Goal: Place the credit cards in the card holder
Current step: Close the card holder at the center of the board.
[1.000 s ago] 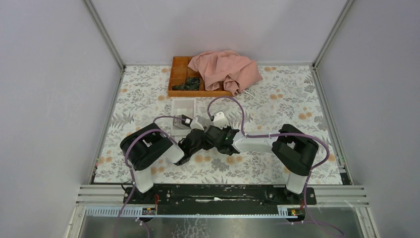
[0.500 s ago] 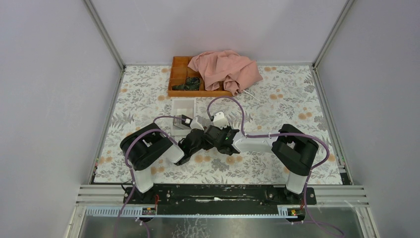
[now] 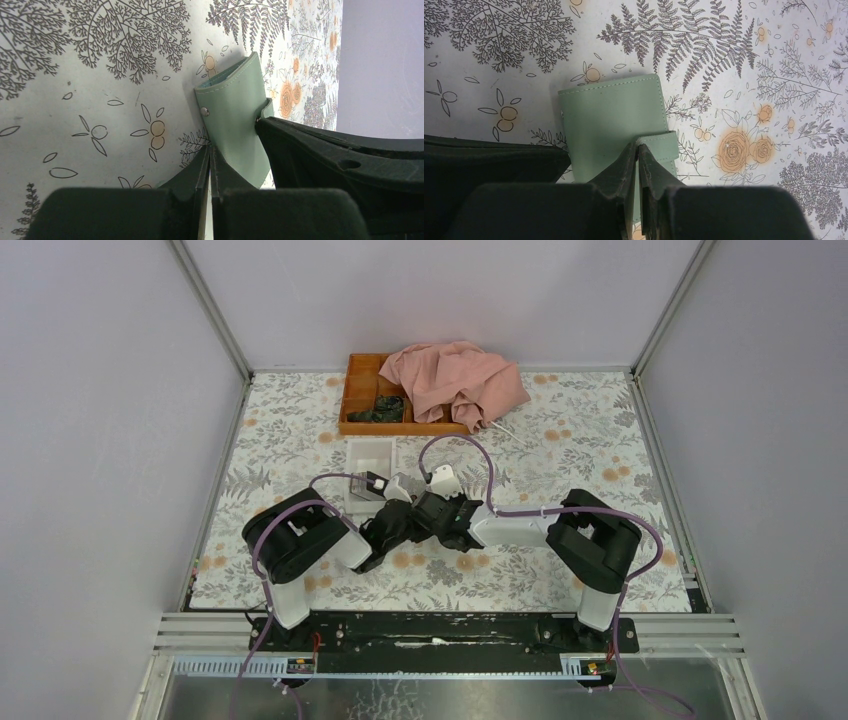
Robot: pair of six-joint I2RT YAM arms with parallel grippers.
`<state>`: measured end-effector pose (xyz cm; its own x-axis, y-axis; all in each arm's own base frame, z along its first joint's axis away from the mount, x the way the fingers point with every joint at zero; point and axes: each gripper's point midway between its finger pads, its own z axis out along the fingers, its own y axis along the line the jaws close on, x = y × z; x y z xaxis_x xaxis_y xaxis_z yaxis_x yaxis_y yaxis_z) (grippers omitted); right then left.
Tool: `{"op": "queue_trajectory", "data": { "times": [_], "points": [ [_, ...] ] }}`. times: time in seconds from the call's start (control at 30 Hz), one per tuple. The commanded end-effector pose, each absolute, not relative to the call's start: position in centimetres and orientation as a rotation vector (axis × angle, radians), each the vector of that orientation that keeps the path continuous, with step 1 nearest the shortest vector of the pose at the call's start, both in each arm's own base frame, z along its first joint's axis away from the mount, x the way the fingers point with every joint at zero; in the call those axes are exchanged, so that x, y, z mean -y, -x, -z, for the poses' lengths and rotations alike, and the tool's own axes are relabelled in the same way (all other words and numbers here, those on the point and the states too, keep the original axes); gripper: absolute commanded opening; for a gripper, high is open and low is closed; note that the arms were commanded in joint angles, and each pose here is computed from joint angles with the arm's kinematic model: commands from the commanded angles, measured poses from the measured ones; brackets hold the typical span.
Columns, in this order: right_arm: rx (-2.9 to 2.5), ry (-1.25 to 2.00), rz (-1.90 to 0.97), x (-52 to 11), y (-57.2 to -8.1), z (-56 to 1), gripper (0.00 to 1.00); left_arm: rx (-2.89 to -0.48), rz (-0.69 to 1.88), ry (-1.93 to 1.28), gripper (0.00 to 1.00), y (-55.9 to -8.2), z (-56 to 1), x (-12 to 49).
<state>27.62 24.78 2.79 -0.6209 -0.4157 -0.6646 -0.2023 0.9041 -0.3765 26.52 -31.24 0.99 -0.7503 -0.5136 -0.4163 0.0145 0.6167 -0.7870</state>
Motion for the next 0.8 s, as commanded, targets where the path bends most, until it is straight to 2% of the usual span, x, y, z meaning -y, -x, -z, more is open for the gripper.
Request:
{"op": "queue_trajectory", "data": {
  "times": [0.0,0.63,0.77],
  "points": [
    [-2.317,0.398,0.298,-24.7,-28.1,-0.4,0.11,-2.464,0.854,0.315,0.07,-22.2,5.3,28.9],
    [-2.383,0.307,0.301,-22.3,-27.3,0.0,0.12,-2.460,0.861,0.327,0.07,-22.1,5.2,28.9],
    [-2.358,0.286,0.299,-22.2,-27.2,-1.1,0.18,-2.451,0.861,0.330,0.07,-22.4,4.8,29.0]
  ]
}}
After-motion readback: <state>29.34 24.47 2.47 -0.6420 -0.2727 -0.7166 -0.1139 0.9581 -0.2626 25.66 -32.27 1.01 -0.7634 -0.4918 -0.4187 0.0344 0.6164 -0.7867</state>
